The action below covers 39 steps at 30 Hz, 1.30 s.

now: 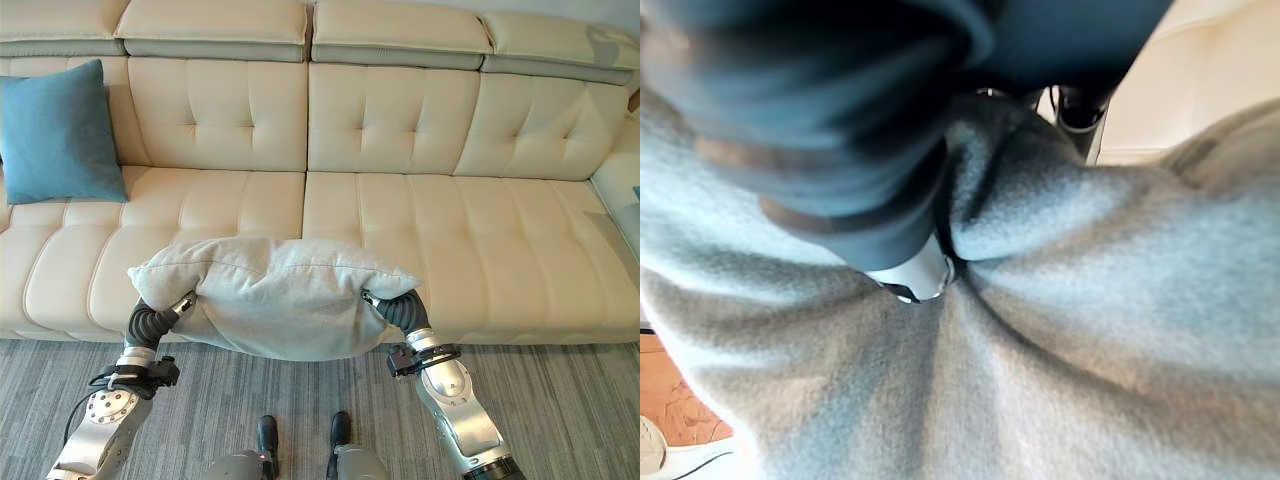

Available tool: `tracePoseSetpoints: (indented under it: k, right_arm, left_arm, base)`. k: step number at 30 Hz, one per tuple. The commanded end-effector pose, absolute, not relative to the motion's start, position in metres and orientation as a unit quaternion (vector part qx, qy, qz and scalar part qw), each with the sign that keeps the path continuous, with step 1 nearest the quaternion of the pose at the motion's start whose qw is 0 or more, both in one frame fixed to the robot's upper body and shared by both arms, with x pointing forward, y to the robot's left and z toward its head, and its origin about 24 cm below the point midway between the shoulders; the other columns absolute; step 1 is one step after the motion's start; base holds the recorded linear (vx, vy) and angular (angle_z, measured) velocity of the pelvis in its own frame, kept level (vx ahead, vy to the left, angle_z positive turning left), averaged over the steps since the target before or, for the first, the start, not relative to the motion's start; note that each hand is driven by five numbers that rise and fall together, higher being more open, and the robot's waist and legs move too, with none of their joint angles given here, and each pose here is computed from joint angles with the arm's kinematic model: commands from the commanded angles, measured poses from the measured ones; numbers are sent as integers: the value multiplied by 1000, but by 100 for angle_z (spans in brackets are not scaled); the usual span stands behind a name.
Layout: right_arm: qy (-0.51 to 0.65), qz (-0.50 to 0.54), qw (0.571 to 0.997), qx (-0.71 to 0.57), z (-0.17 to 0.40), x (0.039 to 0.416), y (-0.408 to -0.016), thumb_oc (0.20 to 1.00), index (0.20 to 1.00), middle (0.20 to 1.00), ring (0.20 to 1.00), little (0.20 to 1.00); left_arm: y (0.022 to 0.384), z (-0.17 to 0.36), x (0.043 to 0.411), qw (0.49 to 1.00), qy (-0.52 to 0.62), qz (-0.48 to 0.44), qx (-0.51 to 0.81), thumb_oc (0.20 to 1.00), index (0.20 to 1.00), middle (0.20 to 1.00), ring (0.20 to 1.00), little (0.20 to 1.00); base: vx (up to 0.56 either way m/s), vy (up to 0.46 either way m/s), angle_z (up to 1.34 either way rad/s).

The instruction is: Pick up all the scattered cushions and arrange them neatly on the sofa.

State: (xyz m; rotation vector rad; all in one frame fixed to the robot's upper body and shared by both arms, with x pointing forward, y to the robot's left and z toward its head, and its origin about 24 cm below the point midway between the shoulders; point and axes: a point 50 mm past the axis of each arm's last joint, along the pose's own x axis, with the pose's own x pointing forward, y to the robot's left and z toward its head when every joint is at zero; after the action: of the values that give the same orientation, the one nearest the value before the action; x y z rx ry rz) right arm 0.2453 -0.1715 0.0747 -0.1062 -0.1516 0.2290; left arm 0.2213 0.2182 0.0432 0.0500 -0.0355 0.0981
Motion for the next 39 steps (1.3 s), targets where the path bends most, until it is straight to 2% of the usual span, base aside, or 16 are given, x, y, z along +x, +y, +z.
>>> tracePoseSetpoints:
  k: [1,13,21,28,39]
  right_arm:
    - [-196,170,966,-17,120,245,-150,200,200,200,200,200]
    - [-182,176,967,-6,115,241,-155,200,200,200,200,200]
    - [-152,155,976,-27,103,234,-173,200,200,200,200,200]
    - [-151,122,979,-67,106,241,-190,200,200,200,200,200]
    - [-134,118,982,-65,96,248,-181,200,200,200,200,200]
  left_arm:
    - [217,66,221,995,-79,14,52,200,200,200,200,200]
    - [219,63,220,995,-75,12,58,200,200,200,200,200]
    - [204,58,224,996,-72,-23,39,200,200,200,200,200]
    - [200,60,233,996,-76,-32,44,200,200,200,200,200]
    - [201,56,234,997,-68,-20,42,200,200,200,200,200]
  base:
    - [32,107,-22]
    - [192,67,7]
    - [425,-188,65]
    - [195,-83,-21]
    - [139,100,-14]
